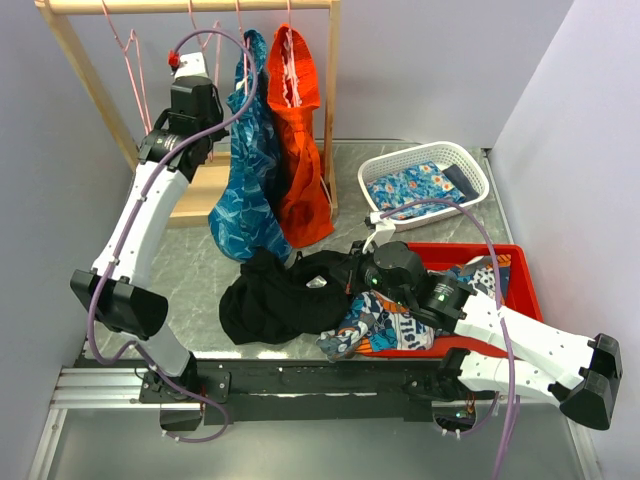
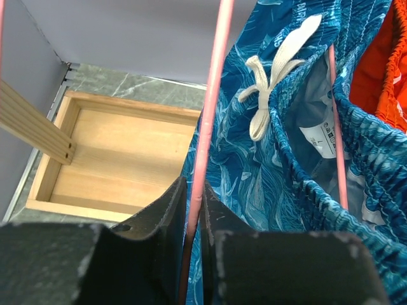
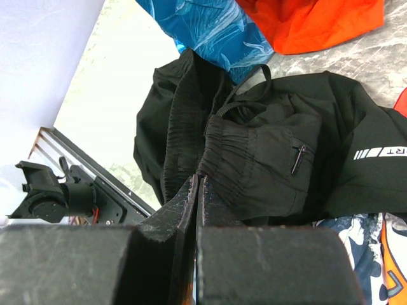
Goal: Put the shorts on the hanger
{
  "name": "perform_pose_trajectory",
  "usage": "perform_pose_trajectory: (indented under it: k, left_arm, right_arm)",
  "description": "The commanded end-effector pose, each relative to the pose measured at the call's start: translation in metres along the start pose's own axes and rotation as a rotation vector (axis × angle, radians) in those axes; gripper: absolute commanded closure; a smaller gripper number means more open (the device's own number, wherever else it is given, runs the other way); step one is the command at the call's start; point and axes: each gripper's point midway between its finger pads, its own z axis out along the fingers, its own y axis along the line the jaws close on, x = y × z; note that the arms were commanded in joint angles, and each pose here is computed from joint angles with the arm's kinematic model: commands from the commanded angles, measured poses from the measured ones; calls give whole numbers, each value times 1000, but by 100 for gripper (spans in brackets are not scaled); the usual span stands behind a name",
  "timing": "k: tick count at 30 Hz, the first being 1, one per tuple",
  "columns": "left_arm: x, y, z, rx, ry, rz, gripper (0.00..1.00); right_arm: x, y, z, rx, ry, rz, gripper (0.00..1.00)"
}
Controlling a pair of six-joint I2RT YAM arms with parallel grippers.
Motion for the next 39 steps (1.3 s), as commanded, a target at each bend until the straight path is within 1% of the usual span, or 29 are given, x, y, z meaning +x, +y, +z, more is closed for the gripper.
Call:
perform_pose_trajectory:
  k: [1,5,8,14,15,18,23,27,33,35,39]
  left_arm:
    - [-3,-1,6,-1,-14,7,83]
    - [0,-3,7,6,-6,8,82]
    - [1,-3,8,6,-2,8,80]
    - [0,3,7,-29,-6,5,79]
    - [0,5,5,-38,-1,5,74]
    - [-3,5,3,-31,-6,2,69]
    - [-2,4,2,-31,5,4,69]
    - [-9,2,-4,-7,-11,-10,67]
    - [-29,0,-17,20,-72,-42,63]
    - [-31,0,-17,23,-76,-43,61]
    - [-32,-2,-17,28,-85,-48,61]
  right_arm:
    - [-17,10,-7,-28,-43,14,100]
    - [-15,9,-7,-25,-40,11,100]
    - [-15,9,-7,-26,-36,12,100]
    - [-14,9,-6,-26,-35,12,100]
    - [-13,8,-6,-26,-35,12,100]
    - [-13,8,-6,-22,-36,11,100]
    - [-13,8,-6,-26,-35,13,100]
    - [-11,7,-5,-21,-32,11,100]
    - [-9,6,-3,-19,-29,13,100]
    - [-9,6,-3,-20,-26,12,100]
    - [-8,5,-2,-17,-25,10,100]
